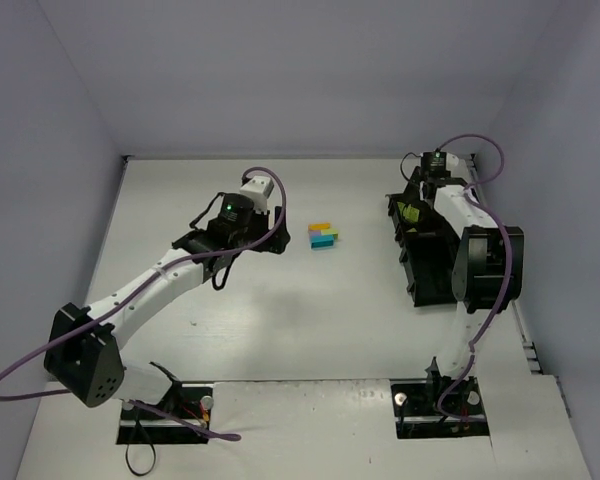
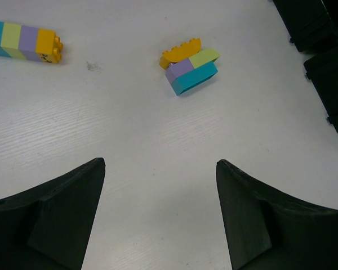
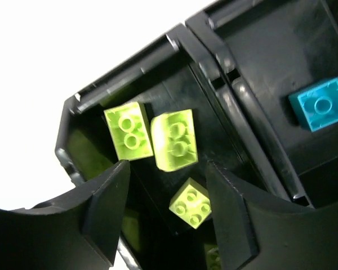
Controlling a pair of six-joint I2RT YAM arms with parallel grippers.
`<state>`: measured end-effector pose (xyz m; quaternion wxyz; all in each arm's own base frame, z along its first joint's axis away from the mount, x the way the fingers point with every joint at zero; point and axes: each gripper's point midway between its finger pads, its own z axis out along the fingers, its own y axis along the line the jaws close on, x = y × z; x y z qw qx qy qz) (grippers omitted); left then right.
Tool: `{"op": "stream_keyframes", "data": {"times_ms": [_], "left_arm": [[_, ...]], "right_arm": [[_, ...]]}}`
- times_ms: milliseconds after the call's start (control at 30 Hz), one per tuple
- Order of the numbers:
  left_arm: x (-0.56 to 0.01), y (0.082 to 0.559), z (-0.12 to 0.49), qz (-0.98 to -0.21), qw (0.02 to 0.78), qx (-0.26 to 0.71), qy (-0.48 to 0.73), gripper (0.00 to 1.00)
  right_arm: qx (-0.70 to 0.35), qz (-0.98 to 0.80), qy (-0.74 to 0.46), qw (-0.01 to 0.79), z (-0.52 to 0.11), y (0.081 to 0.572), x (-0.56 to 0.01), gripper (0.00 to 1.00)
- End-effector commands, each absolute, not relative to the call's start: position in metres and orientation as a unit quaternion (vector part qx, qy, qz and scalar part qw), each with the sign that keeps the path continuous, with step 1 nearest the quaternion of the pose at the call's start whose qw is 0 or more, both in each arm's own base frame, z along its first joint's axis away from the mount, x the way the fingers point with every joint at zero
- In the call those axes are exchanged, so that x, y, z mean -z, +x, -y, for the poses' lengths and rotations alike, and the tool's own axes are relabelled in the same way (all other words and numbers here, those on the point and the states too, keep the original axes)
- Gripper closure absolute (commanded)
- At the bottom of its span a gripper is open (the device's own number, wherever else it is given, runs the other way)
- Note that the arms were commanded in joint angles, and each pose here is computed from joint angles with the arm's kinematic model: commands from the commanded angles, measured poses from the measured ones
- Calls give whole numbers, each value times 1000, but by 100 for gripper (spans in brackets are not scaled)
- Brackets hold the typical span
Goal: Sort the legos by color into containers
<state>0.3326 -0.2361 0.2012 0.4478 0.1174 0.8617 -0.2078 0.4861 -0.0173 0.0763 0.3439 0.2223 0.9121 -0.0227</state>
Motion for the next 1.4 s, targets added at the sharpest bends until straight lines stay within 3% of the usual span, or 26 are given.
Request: {"op": "stream_keyframes", "data": {"times_ms": [0, 300, 533, 733, 1367], "left_arm": [[-227, 349, 249, -847, 468, 231, 103, 27], [-217, 380, 280, -860, 438, 253, 63, 27], [-194, 402, 301, -886, 404, 227, 9, 23], [-176, 417, 320, -895, 395, 208, -6, 22], [-111, 437, 364, -916, 369, 160, 14, 22]], "right_arm": [[21, -884, 229, 408, 21, 504, -129, 46], [-31, -852, 202, 481, 4, 482, -216, 45], [-86, -830, 179, 520, -14, 438, -264, 44], [-117, -832, 174, 513, -25, 409, -259, 38], [-154, -860, 155, 461, -43, 384, -214, 37]]}}
